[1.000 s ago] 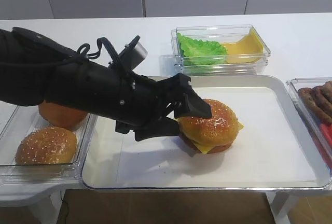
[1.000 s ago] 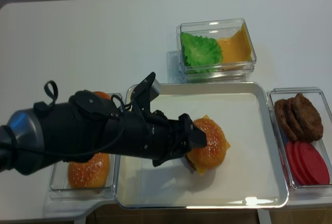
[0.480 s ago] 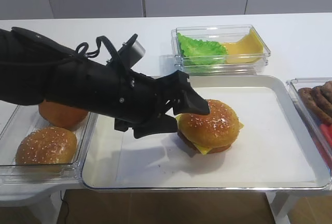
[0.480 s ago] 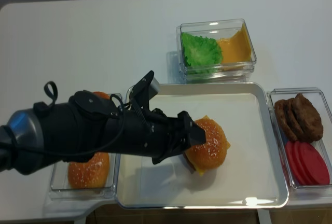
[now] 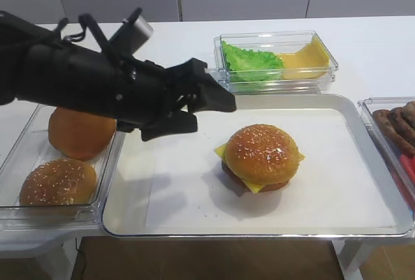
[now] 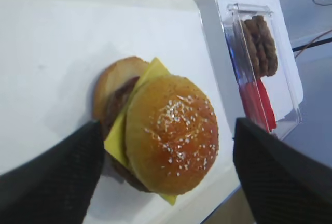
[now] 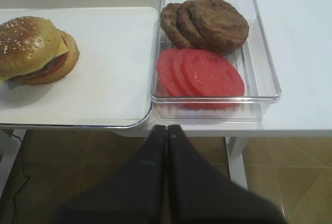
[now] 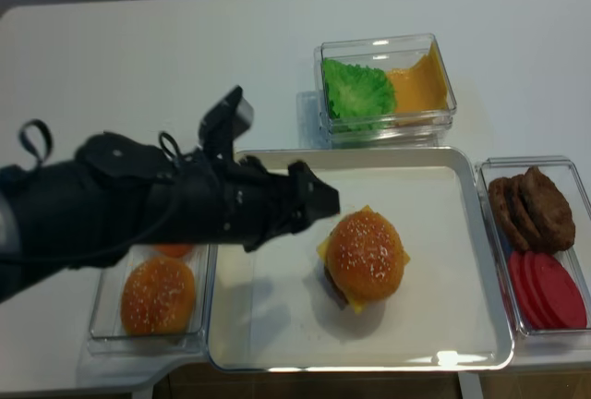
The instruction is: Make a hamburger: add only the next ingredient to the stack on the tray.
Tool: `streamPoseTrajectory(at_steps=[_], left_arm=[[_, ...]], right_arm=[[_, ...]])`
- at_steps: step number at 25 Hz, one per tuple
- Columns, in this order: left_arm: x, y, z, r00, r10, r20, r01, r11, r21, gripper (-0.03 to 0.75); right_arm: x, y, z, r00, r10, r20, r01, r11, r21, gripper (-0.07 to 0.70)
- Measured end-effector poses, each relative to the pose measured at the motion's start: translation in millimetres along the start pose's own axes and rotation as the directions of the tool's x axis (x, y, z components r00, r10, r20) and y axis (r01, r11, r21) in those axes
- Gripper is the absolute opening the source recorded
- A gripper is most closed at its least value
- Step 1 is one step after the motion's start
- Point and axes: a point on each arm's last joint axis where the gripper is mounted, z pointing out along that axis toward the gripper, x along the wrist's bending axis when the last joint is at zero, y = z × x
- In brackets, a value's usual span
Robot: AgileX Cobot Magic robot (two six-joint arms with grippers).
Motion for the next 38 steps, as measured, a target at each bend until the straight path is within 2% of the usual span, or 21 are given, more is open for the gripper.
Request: streamPoseTrajectory(at_steps=[6, 10, 14, 17, 20, 24, 26, 30, 33, 36, 38], left_arm=[[5.8, 16.3, -41.2, 0.997, 0.055, -0.058, -0.059, 0.996, -0.07, 0.575], [18.9, 20.9, -67.0, 0.986, 0.092, -0.136, -0.099, 0.994, -0.046, 0.575], [36.8, 22.2, -95.8, 0.962, 0.094, -0.255, -0.099, 0.995, -0.009, 0.573], [47.2, 20.4, -120.1, 0.932, 0.089, -0.351, -0.093, 0.996, 0.006, 0.573], [52.8, 14.8, -146.9, 0.883, 0.087, -0.462, -0.092, 0.996, 0.011, 0.566], [51.0, 1.8, -179.5, 0.788, 0.093, -0.609, -0.108, 0.994, 0.013, 0.541], [44.5, -6.7, -194.4, 0.75, 0.098, -0.655, -0.129, 0.992, 0.002, 0.536], [28.4, -23.9, -216.2, 0.714, 0.114, -0.691, -0.182, 0.983, -0.026, 0.534], [12.7, -42.0, -232.6, 0.709, 0.124, -0.694, -0.23, 0.971, -0.062, 0.534], [6.5, -52.3, -239.3, 0.708, 0.13, -0.694, -0.242, 0.968, -0.065, 0.534], [1.4, -63.2, -246.5, 0.699, 0.137, -0.702, -0.254, 0.965, -0.065, 0.533]], right_arm=[[0.0, 0.0, 0.0, 1.0, 0.0, 0.0, 0.0, 1.0, 0.0, -0.005], [0.0, 0.0, 0.0, 1.0, 0.0, 0.0, 0.0, 1.0, 0.0, -0.005], [0.0, 0.0, 0.0, 1.0, 0.0, 0.0, 0.0, 1.0, 0.0, -0.005], [0.0, 0.0, 0.0, 1.0, 0.0, 0.0, 0.0, 1.0, 0.0, -0.005], [0.0, 0.0, 0.0, 1.0, 0.0, 0.0, 0.0, 1.0, 0.0, -0.005], [0.0, 0.0, 0.0, 1.0, 0.0, 0.0, 0.0, 1.0, 0.0, -0.005], [0.0, 0.0, 0.0, 1.0, 0.0, 0.0, 0.0, 1.0, 0.0, -0.005], [0.0, 0.0, 0.0, 1.0, 0.0, 0.0, 0.0, 1.0, 0.0, -0.005], [0.0, 0.0, 0.0, 1.0, 0.0, 0.0, 0.0, 1.0, 0.0, -0.005], [0.0, 0.0, 0.0, 1.0, 0.0, 0.0, 0.0, 1.0, 0.0, -0.005], [0.0, 0.0, 0.0, 1.0, 0.0, 0.0, 0.0, 1.0, 0.0, -0.005]])
